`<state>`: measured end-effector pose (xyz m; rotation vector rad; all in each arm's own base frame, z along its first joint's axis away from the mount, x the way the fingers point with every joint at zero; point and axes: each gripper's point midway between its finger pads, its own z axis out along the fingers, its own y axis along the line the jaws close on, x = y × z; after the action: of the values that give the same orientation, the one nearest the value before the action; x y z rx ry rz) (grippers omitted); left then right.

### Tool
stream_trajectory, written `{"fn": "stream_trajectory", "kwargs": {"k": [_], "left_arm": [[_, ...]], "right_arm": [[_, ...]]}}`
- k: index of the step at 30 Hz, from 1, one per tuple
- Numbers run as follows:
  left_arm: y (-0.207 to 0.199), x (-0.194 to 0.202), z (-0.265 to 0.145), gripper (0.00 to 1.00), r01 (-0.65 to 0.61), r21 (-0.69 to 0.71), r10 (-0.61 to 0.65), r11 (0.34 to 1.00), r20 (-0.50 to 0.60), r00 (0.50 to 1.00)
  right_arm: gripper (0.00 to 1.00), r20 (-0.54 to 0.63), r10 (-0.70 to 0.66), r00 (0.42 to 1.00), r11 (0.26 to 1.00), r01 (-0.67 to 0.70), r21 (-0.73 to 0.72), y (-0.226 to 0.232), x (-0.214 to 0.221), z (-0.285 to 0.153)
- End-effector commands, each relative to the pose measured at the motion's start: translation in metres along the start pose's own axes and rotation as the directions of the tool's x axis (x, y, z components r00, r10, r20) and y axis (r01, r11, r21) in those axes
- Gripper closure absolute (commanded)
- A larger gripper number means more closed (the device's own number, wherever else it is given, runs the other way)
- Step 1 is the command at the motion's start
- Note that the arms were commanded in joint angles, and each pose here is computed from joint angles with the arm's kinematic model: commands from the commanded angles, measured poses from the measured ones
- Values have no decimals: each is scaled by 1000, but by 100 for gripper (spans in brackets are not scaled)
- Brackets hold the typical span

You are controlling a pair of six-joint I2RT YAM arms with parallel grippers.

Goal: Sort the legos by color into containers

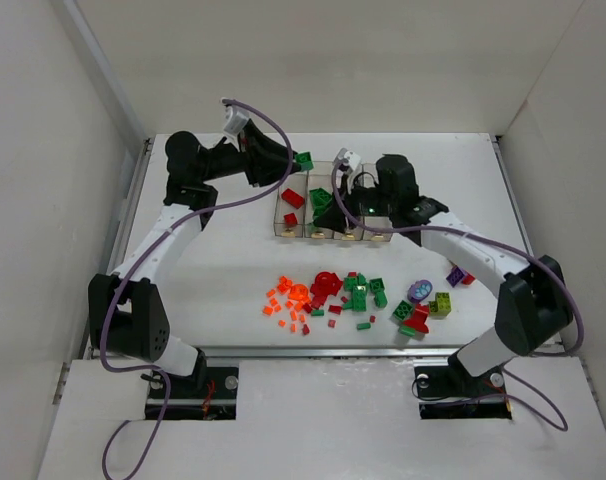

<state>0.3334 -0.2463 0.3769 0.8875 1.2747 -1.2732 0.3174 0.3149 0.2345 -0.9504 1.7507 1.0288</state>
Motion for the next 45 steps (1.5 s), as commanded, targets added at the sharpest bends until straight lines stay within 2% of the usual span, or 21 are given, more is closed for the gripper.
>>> {"fn": "stream_trajectory", "kwargs": {"k": [1,5,6,7,9,13,17,19,25,29,32,33,36,40,44,45], "left_arm": [[-3,-11,-3,100,-65,5,65,998,33,997],[15,-4,-19,100,-86,-50,87,995,26,996],[20,-2,-24,100,-75,-70,77,995,18,997],[24,3,-25,100,-68,-84,69,994,13,998],[33,6,-30,100,-80,-118,81,990,2,997],[51,20,-45,100,-62,-187,59,980,-23,998],[62,25,-54,100,-60,-221,55,973,-28,998],[66,31,-55,100,-44,-233,38,971,-29,999],[73,41,-55,100,-45,-237,35,970,-43,998],[76,44,-55,100,-36,-239,26,970,-45,999],[76,44,-55,100,-46,-239,35,970,-48,998],[76,44,-55,100,-46,-239,35,970,-48,998],[76,44,-55,100,-46,-239,35,970,-48,998],[77,47,-56,100,-47,-240,35,970,-52,998],[79,53,-58,100,-72,-243,55,967,-76,996],[83,65,-56,100,-84,-243,60,966,-104,993]], "right_arm": [[100,46,-20,999,1000,20,2,-12,-27,5],[100,50,59,997,975,-68,210,-77,-30,26],[100,79,53,995,966,-71,248,-92,-46,28],[100,55,98,994,957,-109,270,-111,-30,44],[100,59,143,988,920,-155,360,-147,-24,46],[100,104,238,966,862,-259,436,-206,-15,58],[97,113,272,955,837,-293,463,-236,-4,65],[92,97,283,954,860,-297,415,-232,0,74],[77,83,303,949,859,-310,407,-240,14,79],[61,72,312,947,867,-315,387,-238,18,82],[55,72,312,947,867,-315,387,-238,18,82],[48,72,312,947,867,-315,387,-238,18,82],[39,77,305,949,869,-311,386,-238,14,82],[34,81,300,951,875,-308,373,-234,7,81],[34,111,265,958,889,-287,356,-225,-20,73],[34,135,245,960,891,-278,359,-224,-35,62]]}}
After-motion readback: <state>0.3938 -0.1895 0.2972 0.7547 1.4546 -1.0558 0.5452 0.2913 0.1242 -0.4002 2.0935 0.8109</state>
